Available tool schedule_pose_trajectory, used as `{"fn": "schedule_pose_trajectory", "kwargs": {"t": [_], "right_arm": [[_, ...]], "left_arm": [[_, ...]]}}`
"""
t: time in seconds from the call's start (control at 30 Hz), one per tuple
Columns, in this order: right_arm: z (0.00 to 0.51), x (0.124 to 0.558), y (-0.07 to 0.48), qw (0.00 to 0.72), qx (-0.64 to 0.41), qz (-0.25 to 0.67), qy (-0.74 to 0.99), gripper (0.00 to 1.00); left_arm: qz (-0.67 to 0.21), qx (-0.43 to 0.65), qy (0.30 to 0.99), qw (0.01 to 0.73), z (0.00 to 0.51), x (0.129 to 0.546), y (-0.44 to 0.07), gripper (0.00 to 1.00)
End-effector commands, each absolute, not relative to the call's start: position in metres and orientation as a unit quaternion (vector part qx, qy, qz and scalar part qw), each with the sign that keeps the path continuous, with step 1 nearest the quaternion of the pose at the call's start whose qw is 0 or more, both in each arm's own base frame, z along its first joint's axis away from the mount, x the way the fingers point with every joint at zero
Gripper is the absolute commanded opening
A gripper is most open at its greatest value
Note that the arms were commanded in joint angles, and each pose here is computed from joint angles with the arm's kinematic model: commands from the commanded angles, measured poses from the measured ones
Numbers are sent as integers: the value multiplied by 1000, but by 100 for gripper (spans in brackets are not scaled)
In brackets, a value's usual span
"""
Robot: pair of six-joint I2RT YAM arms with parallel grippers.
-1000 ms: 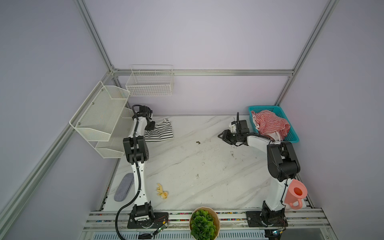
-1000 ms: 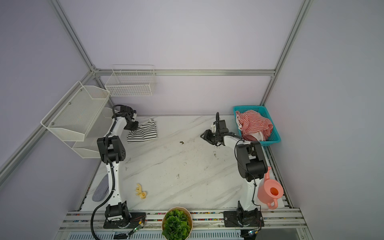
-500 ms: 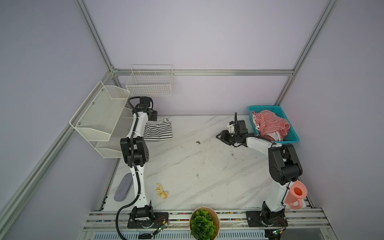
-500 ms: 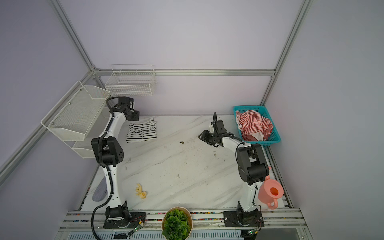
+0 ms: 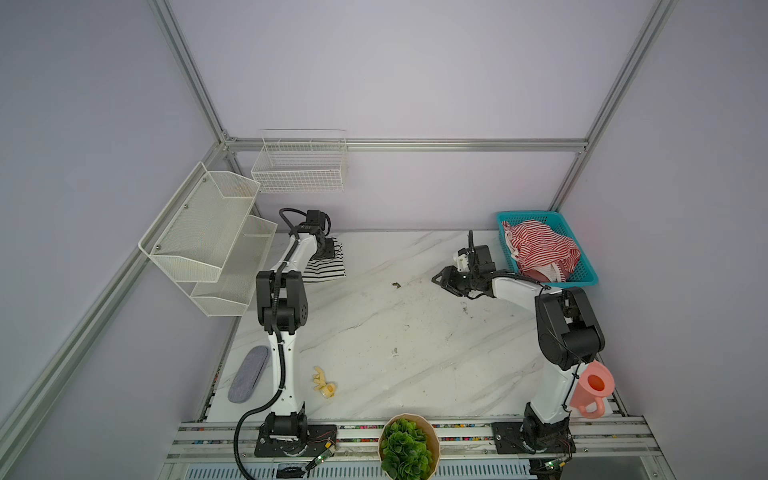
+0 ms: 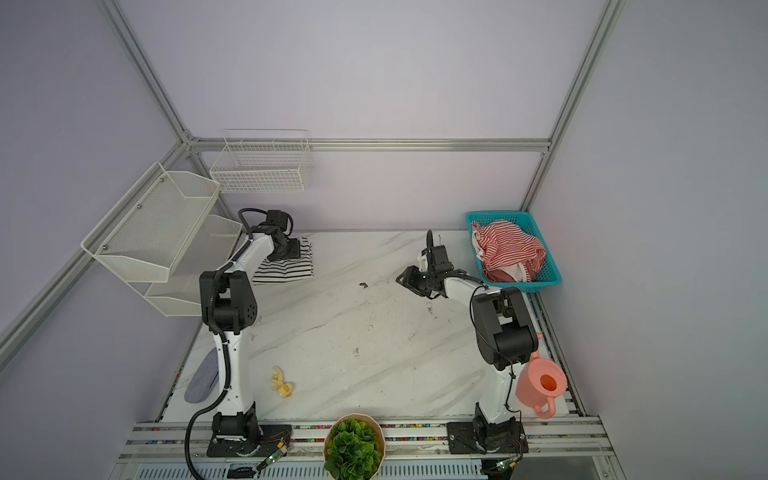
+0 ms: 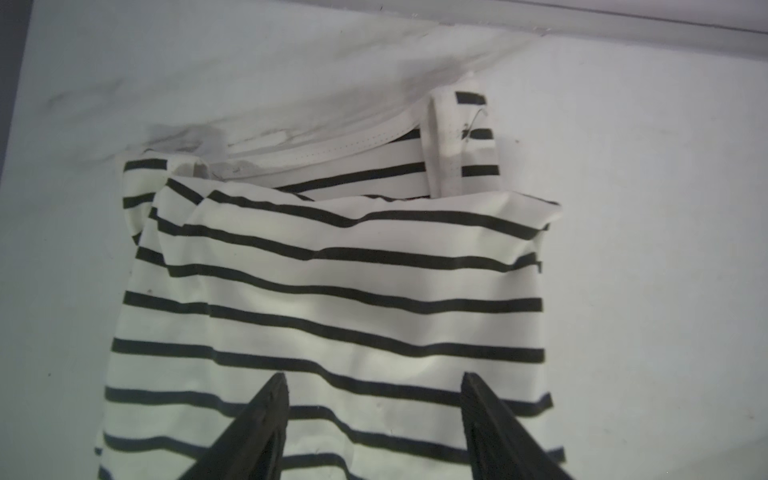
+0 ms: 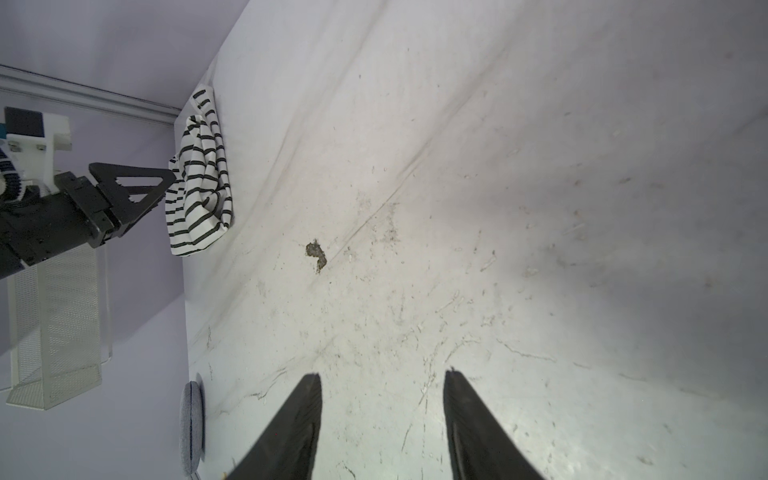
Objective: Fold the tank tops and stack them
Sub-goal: 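Drag the tank top toward the shelves with left gripper while right draws back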
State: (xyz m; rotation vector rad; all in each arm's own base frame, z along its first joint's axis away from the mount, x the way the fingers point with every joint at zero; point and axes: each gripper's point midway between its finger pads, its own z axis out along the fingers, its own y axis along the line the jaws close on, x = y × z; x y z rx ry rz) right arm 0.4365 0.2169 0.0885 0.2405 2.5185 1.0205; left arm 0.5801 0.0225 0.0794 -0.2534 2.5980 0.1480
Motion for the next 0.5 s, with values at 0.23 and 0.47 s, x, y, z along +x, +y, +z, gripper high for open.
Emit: {"fn": "schedule_pose_trajectory", "kwargs": {"t": [0.23,0.47], "right_arm": [[99,428,216,218,81,370,900,51],[98,428,216,217,90,374,897,51]], "left_arm": [[141,-76,974,159,22,555,51,65],[154,-37,978,138,17,551,78,66]]}}
